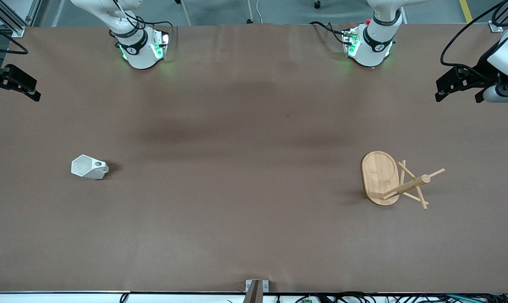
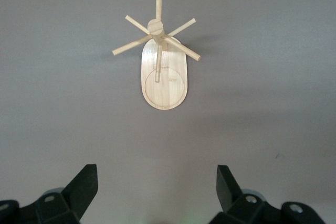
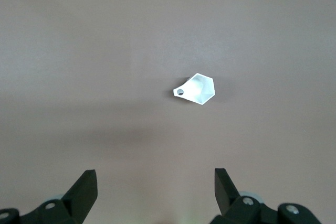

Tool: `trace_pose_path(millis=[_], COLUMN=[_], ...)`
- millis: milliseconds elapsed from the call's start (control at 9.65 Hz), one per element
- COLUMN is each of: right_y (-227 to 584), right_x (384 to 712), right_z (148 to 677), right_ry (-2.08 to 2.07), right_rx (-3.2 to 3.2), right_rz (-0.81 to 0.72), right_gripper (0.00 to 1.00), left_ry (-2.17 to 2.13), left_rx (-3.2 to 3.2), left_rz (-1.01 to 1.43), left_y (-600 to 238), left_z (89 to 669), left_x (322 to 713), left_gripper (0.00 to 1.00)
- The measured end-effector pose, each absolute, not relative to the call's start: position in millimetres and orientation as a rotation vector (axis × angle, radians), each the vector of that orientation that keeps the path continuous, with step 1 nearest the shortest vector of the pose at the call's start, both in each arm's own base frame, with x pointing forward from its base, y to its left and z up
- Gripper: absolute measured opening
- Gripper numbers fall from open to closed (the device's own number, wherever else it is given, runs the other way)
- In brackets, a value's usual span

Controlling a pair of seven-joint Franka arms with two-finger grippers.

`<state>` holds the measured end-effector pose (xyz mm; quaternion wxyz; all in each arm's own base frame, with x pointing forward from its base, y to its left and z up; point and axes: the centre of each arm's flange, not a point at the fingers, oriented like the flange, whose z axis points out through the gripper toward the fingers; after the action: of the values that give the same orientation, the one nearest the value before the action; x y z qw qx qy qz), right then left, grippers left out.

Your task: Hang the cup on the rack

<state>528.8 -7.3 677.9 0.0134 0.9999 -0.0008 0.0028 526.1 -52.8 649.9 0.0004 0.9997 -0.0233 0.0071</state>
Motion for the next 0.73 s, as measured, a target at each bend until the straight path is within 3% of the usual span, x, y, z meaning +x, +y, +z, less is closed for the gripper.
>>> trace_pose_path(millis=[726], right_y=[-14.2], right_x=[528.4], right_z=[670.5], right_ry=[0.025], right_rx=[3.126], right_rz=[-0.026], right_gripper=[0.99], left_ry=[-0.064], left_rx=[3.139], left_rz=[0.028], left_y=[-49.3], left_z=[651.5], left_x=[527.6], left_gripper=[1.0])
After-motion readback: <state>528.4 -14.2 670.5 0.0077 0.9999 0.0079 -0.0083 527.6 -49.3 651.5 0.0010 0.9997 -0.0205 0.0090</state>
